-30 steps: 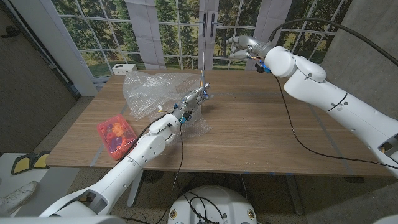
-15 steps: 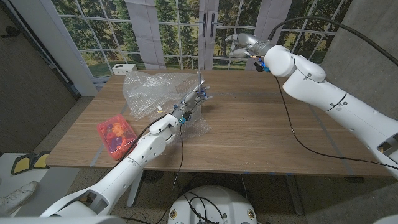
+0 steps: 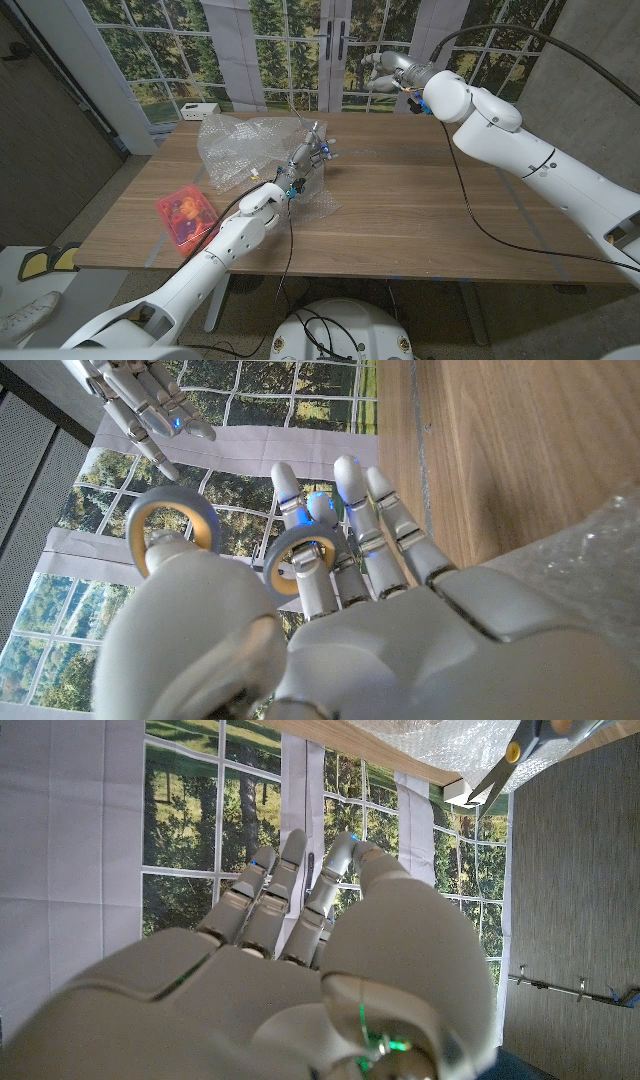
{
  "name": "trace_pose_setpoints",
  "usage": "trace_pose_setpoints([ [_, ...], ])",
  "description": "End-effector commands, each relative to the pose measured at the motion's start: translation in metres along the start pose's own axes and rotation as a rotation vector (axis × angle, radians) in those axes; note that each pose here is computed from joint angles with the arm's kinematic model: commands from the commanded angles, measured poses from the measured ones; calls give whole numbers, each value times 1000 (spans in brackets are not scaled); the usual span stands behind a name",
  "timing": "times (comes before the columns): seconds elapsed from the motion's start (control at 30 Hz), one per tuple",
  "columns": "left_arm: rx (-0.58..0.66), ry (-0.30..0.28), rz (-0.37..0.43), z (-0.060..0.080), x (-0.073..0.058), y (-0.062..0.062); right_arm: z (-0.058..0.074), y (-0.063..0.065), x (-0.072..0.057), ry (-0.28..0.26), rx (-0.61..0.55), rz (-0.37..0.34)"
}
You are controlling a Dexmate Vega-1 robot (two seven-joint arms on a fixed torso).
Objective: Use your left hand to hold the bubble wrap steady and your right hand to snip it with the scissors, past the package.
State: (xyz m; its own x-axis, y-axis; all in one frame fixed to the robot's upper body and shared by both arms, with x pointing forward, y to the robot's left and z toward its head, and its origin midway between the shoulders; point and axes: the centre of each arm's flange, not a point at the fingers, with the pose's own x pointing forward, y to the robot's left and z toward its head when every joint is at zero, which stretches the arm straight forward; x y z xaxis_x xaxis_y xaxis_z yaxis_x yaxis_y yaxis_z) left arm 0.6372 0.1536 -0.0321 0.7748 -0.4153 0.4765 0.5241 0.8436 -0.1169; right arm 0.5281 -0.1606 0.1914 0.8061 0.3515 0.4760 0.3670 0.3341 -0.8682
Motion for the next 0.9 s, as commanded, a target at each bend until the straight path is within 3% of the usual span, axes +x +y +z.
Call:
trace_pose_setpoints([
  [0.03,66,65,-52,4,2,0,4,-3,4,-6,-3,6],
  [0.27,132,136,-112,10,4,3,2,-3,5,-5,-2,2],
  [0.4,156,144,-158,16,7,3,0,-4,4,-3,-1,1],
  [0.9,199,44,-116,34,0,-1,-3,-2,4,-4,11,7],
])
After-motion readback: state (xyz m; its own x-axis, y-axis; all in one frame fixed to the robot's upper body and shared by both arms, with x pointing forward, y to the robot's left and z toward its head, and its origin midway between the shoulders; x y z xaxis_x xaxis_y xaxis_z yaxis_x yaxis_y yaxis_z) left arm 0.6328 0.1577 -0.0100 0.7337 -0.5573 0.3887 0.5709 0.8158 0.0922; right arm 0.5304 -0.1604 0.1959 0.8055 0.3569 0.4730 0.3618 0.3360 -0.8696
